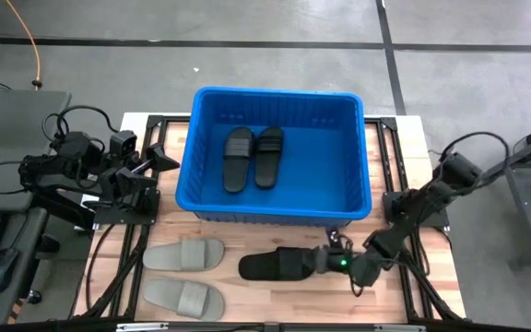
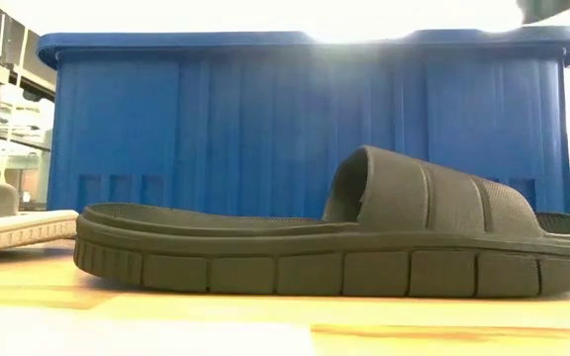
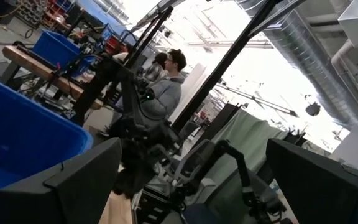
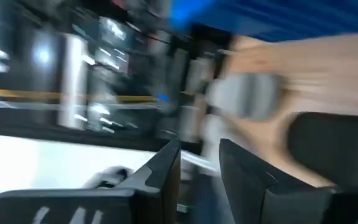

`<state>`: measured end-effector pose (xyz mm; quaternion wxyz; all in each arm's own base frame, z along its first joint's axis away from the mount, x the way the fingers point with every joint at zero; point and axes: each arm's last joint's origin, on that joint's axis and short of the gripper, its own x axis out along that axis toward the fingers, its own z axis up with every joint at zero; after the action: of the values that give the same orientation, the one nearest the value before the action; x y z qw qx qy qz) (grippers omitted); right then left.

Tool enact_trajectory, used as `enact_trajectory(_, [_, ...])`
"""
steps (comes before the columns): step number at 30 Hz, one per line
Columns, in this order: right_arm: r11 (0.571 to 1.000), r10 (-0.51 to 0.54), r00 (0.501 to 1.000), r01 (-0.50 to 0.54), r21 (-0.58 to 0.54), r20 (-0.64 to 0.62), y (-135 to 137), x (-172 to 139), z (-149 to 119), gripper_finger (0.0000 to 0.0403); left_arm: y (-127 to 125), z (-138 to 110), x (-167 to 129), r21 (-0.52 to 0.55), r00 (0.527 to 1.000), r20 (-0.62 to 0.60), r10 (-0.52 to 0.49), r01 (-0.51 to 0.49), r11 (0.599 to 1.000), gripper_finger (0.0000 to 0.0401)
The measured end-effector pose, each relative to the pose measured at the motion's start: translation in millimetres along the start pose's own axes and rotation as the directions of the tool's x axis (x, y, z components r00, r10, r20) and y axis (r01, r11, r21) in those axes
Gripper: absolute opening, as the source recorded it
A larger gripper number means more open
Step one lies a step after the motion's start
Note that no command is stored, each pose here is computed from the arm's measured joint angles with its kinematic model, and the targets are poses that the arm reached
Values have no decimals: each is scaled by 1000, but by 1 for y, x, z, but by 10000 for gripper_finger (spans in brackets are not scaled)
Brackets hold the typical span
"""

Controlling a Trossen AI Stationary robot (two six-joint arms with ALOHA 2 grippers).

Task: Pick and place slides into bin
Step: Put the black slide into the blue bin

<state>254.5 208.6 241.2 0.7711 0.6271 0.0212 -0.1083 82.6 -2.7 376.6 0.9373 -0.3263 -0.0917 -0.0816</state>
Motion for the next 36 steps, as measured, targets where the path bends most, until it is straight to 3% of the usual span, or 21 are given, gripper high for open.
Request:
enact_trajectory(4, [1000, 0, 1000, 0, -2, -31, 5, -2, 3, 101, 0, 0, 1, 1, 1000, -1, 2, -2, 1000, 392])
enact_trajectory(7, [994, -109, 989, 108, -15, -103, -15, 1, -4, 103, 0, 0, 1, 2, 1000, 4, 7, -7, 1000, 392])
enact_trajectory(10, [979, -184, 969, 195, 54, -164, -25, 2, -8, 109, 1, 0, 2, 2, 1000, 2, 9, -9, 1000, 392])
enact_trajectory(14, [961, -263, 949, 274, 41, -175, -43, 3, -14, 120, 1, 0, 2, 2, 1000, 2, 9, -9, 1000, 392])
enact_trajectory(24, [870, -451, 852, 486, 86, -265, -74, 4, -24, 178, 1, 0, 2, 2, 999, 17, 28, -28, 1000, 392])
enact_trajectory(36, [822, -526, 812, 562, 93, -251, -97, 25, -21, 206, 1, 0, 2, 2, 999, 18, 30, -30, 1000, 392])
